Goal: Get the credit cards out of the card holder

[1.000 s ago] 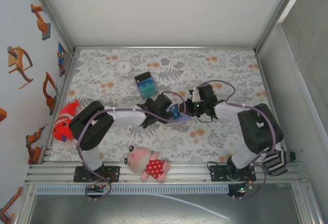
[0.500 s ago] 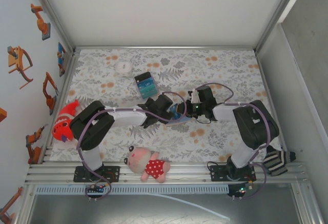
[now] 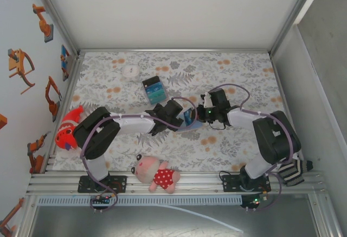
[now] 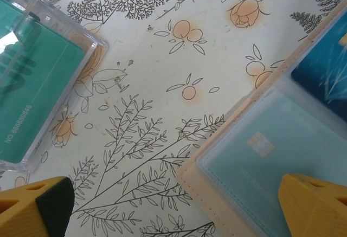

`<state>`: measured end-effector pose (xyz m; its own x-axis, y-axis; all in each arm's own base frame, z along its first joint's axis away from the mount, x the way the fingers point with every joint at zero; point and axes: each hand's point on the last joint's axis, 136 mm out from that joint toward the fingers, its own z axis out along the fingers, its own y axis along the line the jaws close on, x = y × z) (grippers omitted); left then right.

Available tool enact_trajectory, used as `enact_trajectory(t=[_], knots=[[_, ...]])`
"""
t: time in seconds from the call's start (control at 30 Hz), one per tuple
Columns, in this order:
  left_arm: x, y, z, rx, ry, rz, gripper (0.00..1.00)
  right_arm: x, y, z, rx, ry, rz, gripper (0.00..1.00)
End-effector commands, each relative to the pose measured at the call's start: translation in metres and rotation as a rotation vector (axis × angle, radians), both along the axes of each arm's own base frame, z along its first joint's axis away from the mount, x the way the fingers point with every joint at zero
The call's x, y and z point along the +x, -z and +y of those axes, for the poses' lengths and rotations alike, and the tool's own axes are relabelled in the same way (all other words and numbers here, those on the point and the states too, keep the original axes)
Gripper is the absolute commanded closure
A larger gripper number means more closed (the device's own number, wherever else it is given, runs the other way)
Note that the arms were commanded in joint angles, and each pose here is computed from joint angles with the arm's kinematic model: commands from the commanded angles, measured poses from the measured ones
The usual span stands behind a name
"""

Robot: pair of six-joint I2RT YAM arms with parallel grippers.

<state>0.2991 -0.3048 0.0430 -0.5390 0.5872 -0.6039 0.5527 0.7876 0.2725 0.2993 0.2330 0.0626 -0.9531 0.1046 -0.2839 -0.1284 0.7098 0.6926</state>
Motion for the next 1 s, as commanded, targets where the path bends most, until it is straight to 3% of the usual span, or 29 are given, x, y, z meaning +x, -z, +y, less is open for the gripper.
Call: enact_trajectory(t=[0.0, 0.27, 0.63, 0.8, 0.97], knots=[[-0.004, -0.021, 0.006, -0.015, -0.008, -0.029, 0.03, 0.003, -0.018, -0.013, -0.099, -0.012, -0.072, 1.0], [0.0, -0.076, 0.013, -0.123, -0.041, -0.132, 0.03, 0.003, -0.062, -0.026, -0.169, -0.038, -0.216, 1.0], [0.002, -0.16, 0.045, -0.427, -0.08, -0.227, 0.03, -0.016, -0.124, 0.0, -0.117, -0.224, -0.479, 1.0], [-0.006, -0.188, 0.045, -0.596, 0.04, -0.223, 0.01, -0.033, -0.142, 0.021, -0.142, -0.373, -0.582, 1.0], [-0.031, -0.203, 0.034, -0.634, 0.269, -0.2, 0.04, -0.052, -0.15, 0.037, -0.124, -0.517, -0.621, 1.0]])
